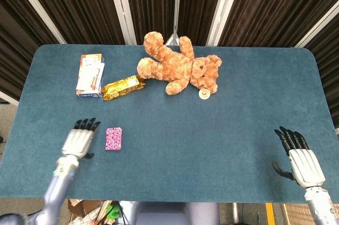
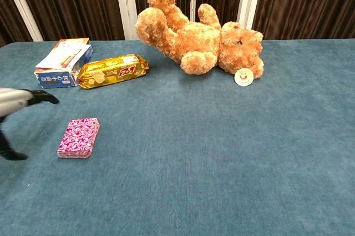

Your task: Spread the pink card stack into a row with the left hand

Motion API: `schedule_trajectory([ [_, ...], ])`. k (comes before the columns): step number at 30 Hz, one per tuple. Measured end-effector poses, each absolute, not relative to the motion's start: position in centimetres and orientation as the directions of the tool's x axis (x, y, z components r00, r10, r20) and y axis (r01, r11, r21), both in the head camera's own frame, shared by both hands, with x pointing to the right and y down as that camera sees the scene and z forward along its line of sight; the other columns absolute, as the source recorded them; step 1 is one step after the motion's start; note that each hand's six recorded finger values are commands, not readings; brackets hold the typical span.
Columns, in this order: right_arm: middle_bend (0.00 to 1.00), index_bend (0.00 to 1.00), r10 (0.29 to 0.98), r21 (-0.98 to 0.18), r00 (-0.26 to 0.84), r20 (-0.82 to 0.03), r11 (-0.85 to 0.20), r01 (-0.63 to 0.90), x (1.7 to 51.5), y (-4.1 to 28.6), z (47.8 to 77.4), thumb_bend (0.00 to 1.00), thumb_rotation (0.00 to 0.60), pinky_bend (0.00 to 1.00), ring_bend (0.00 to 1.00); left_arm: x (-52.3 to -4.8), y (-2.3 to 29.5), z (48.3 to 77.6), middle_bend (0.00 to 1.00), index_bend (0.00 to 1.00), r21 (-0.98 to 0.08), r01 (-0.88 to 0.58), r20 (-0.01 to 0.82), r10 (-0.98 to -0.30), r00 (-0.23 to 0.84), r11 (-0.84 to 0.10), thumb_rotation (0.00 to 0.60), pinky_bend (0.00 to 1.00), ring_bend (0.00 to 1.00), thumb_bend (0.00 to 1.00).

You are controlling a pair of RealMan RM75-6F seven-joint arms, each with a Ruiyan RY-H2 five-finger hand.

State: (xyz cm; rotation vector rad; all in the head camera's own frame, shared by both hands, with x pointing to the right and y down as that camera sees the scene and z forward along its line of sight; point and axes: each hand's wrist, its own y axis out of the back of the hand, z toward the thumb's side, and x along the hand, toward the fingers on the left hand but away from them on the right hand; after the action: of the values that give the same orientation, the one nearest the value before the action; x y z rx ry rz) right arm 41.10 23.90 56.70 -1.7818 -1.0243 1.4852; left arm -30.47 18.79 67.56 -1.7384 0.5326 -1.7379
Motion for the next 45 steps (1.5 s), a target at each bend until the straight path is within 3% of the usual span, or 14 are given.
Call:
schedule_trajectory([
  [17, 0.0, 0.0, 0.848, -0.826, 0.077, -0.524, -0.529, 0.196, 41.1, 23.9, 56.7, 0.36, 0.6, 0.05, 0.0, -25.5, 17.9, 70.0, 0.0, 0.16, -0.623, 0.13, 0.781, -0.622, 0.052, -0.772, 0.6, 0.0, 0.0, 0.3],
  [28, 0.0, 0.0, 0.848, -0.826, 0.078, -0.524, -0.528, 0.196, 41.1, 23.9, 56.7, 0.36, 0.6, 0.05, 0.0, -24.9, 18.0, 70.8, 0.0, 0.46, -0.621, 0.14, 0.782, -0.622, 0.047, -0.771, 0.6, 0.0, 0.0, 0.43],
  [45, 0.0, 0.0, 0.85, -0.828, 0.079, -0.521, -0.526, 0.196, 41.1, 23.9, 56.6, 0.36, 0.6, 0.05, 0.0, -22.9, 16.5, 67.3, 0.0, 0.5, -0.703, 0.055, 0.707, -0.687, 0.167, -0.709, 0.6, 0.0, 0.0, 0.44],
])
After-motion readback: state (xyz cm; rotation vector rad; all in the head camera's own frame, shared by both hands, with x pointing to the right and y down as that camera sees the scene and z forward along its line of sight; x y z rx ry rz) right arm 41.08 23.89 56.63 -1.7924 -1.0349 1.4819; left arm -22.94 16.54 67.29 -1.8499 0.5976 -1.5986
